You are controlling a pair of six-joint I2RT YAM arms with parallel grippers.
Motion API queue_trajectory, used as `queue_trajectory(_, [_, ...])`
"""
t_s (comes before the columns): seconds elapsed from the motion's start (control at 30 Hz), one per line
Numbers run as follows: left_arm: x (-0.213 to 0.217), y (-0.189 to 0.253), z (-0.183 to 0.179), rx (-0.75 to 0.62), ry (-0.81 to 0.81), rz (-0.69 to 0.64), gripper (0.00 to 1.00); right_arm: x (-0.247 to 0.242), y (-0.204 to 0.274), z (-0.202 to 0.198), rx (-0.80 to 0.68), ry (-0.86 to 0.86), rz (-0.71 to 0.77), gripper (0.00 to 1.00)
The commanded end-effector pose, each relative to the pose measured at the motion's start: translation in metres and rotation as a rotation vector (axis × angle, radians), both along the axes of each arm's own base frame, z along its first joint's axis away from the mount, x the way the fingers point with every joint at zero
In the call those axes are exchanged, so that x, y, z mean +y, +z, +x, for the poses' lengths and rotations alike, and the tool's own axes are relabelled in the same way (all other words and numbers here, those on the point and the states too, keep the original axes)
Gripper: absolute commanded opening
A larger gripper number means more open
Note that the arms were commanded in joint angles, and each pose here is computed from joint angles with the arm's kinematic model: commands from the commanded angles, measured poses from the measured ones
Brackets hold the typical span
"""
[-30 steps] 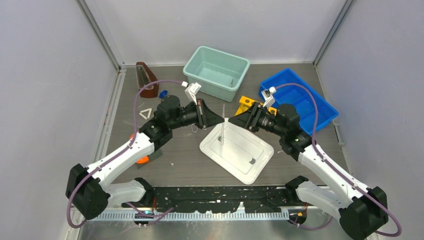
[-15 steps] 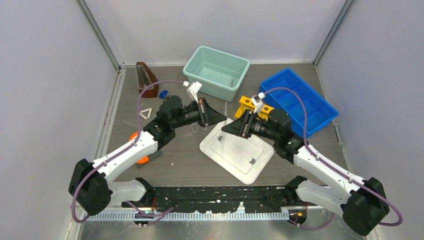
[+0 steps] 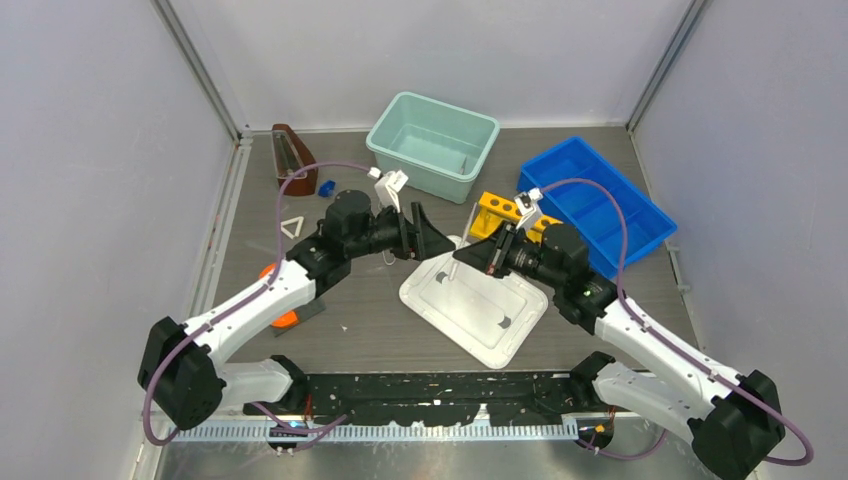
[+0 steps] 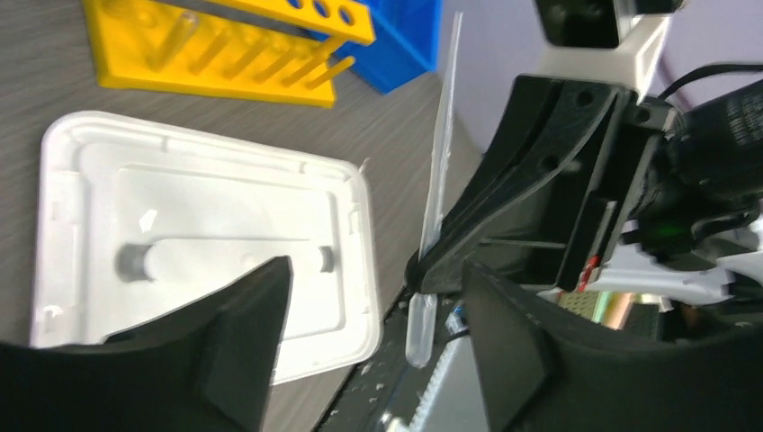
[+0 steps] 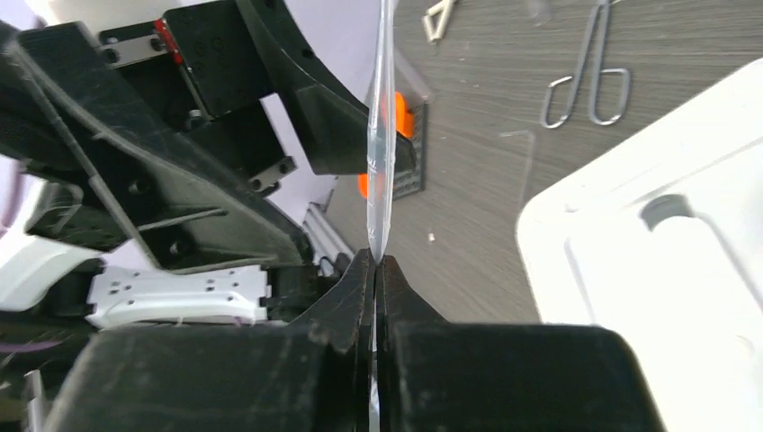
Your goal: Organize the chemistry lab equipment
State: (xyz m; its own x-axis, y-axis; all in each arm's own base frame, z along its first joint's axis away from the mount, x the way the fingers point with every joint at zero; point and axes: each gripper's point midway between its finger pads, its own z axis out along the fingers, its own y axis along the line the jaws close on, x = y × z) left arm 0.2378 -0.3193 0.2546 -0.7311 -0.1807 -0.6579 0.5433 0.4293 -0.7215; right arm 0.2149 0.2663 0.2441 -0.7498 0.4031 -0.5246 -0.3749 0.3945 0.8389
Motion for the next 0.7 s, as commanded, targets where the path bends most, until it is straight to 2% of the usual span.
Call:
queue_trajectory(0.0, [0.014, 0.012, 0.0, -0.1, -0.001, 0.125, 0.81, -0.021, 0.011, 0.014, -0.064, -0.118, -0.128, 0.01])
queue_trajectory(0.03, [0.017, 0.011, 0.0, -0.112, -0.004, 0.159, 0.89, -0.037, -0.006, 0.02, -0.045, -0.187, -0.239, 0.01])
queue_trajectory(0.07, [0.021, 0.009, 0.0, -0.125, -0.006, 0.196, 0.96, -0.045, 0.009, 0.025, -0.077, -0.229, -0.261, 0.01])
queue_trajectory(0.1, [0.026, 0.008, 0.001, -0.137, -0.001, 0.232, 0.99, -0.065, 0.0, 0.032, -0.075, -0.311, -0.361, 0.01])
queue_trajectory(0.27, [0.052, -0.002, 0.007, -0.162, 0.055, 0.407, 1.0, -0.115, 0.019, 0.055, -0.119, -0.551, -0.541, 0.01])
queue_trajectory(0.5, [0.073, -0.011, 0.0, -0.13, 0.058, 0.535, 1.0, -0.196, 0.007, 0.086, 0.01, -0.929, -0.818, 0.0])
queue_trajectory(0.67, [0.087, -0.031, 0.004, -0.115, 0.065, 0.647, 1.0, -0.248, -0.023, 0.113, 0.19, -1.117, -0.811, 0.0])
